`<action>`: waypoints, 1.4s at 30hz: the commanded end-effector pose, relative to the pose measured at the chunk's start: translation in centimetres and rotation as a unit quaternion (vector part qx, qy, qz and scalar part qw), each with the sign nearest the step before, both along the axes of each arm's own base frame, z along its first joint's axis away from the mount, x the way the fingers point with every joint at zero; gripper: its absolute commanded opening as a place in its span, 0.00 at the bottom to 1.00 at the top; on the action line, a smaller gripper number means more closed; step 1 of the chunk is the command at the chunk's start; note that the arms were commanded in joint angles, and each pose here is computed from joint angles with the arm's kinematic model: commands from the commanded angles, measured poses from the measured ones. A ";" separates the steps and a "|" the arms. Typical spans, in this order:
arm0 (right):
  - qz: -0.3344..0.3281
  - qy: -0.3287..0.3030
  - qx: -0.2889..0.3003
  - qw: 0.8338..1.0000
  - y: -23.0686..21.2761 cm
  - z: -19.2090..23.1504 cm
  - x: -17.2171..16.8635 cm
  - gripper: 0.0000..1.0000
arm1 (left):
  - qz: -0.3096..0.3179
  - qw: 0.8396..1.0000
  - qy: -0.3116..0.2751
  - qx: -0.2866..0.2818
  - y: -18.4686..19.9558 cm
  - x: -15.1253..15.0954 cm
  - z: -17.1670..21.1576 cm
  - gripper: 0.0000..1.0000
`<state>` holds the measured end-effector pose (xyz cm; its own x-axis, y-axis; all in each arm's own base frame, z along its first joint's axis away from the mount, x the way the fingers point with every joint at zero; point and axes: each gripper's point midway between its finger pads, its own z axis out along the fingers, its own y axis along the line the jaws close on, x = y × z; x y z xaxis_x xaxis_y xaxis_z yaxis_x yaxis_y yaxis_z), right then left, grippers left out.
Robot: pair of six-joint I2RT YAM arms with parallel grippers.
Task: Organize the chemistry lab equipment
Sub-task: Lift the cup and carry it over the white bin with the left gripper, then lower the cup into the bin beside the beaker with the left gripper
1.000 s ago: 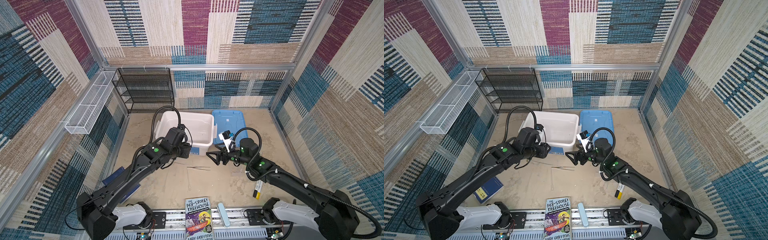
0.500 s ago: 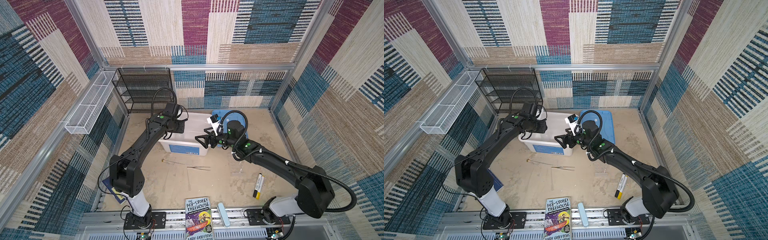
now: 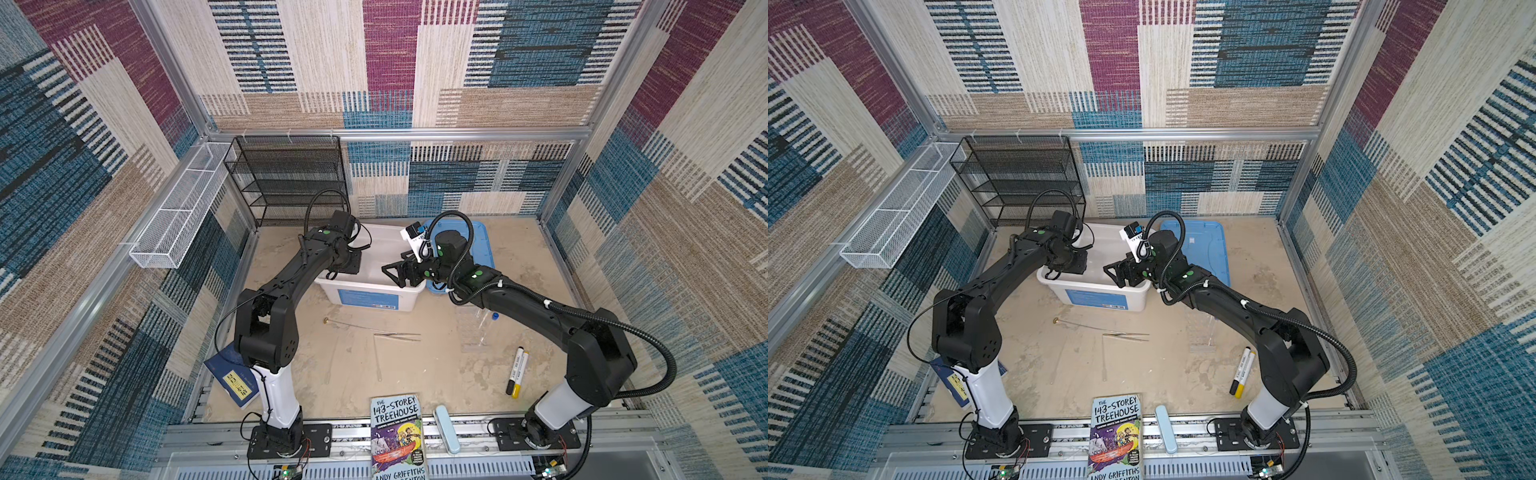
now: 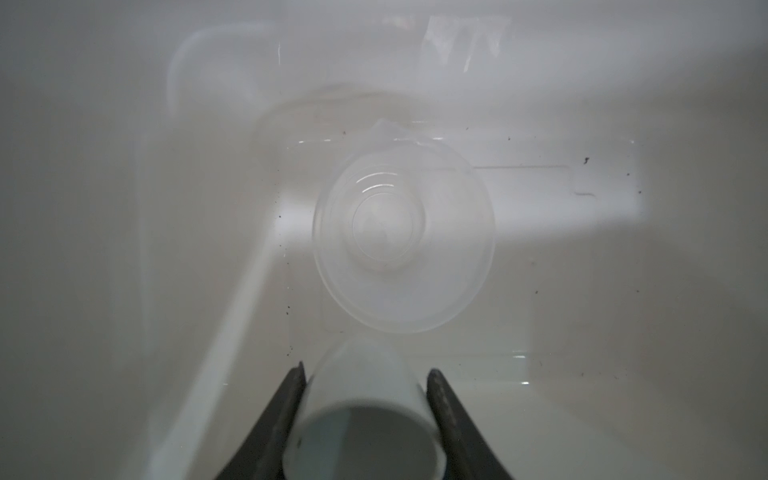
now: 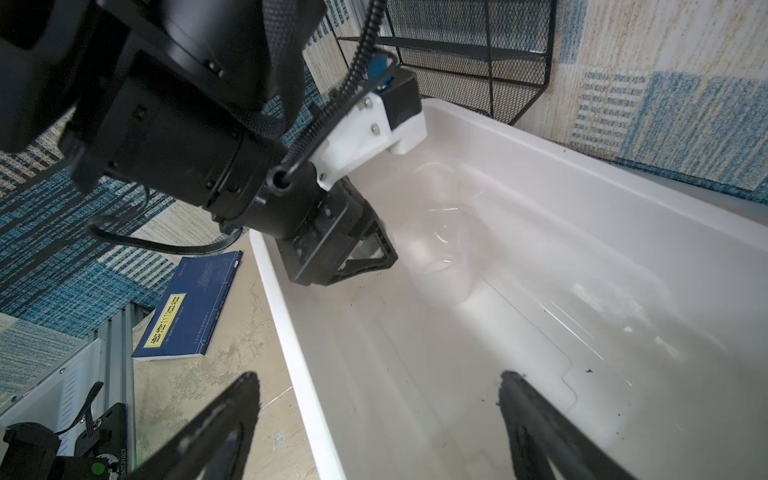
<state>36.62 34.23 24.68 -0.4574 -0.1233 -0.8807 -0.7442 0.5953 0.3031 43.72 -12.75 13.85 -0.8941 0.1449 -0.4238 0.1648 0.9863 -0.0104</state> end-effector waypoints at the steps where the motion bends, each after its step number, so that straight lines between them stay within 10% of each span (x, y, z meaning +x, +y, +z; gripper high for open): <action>1: 0.000 -0.016 0.008 1.000 0.2 1.0 0.2 0.91 | -0.005 1.000 -0.005 0.001 0.7 -0.4 0.2 0.27; 17: 0.007 -0.011 0.013 1.000 0.6 0.9 0.1 0.91 | 0.007 0.999 0.032 -0.030 0.3 -4.8 0.3 0.25; 42: 0.007 -0.011 -0.015 1.000 1.9 -0.8 2.4 0.91 | 0.003 0.999 0.045 -0.025 -1.4 0.8 -4.4 0.28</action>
